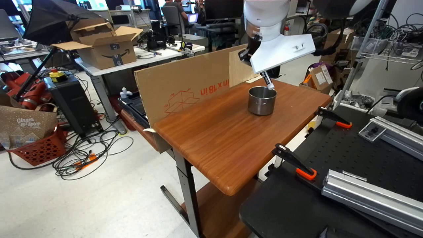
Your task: Place the black marker inside the pot
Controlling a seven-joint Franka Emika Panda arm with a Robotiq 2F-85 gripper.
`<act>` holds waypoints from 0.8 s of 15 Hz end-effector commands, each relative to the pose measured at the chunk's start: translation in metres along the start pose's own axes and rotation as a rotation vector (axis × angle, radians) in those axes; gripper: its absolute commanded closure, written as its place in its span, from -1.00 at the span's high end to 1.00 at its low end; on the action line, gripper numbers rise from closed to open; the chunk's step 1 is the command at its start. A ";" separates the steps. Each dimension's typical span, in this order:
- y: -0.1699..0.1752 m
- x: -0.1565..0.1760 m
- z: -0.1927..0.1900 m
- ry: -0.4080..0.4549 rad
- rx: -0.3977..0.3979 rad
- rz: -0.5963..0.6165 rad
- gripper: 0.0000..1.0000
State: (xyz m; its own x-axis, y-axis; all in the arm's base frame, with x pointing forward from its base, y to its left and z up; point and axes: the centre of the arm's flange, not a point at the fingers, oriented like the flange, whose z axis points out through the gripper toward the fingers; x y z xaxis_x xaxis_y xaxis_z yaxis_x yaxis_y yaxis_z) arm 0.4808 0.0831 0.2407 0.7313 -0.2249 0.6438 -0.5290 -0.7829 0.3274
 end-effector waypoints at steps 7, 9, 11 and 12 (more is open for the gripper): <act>-0.001 -0.010 0.019 0.025 -0.015 0.022 -0.90; -0.001 -0.011 0.025 0.020 -0.024 0.022 -0.90; -0.003 -0.014 0.032 0.009 -0.029 0.018 -0.90; -0.006 -0.016 0.035 0.003 -0.031 0.014 -0.90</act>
State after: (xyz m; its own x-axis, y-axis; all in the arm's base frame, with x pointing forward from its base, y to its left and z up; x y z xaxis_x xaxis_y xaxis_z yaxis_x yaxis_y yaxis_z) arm 0.4794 0.0715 0.2173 0.7286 -0.2473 0.6387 -0.5513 -0.7652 0.3326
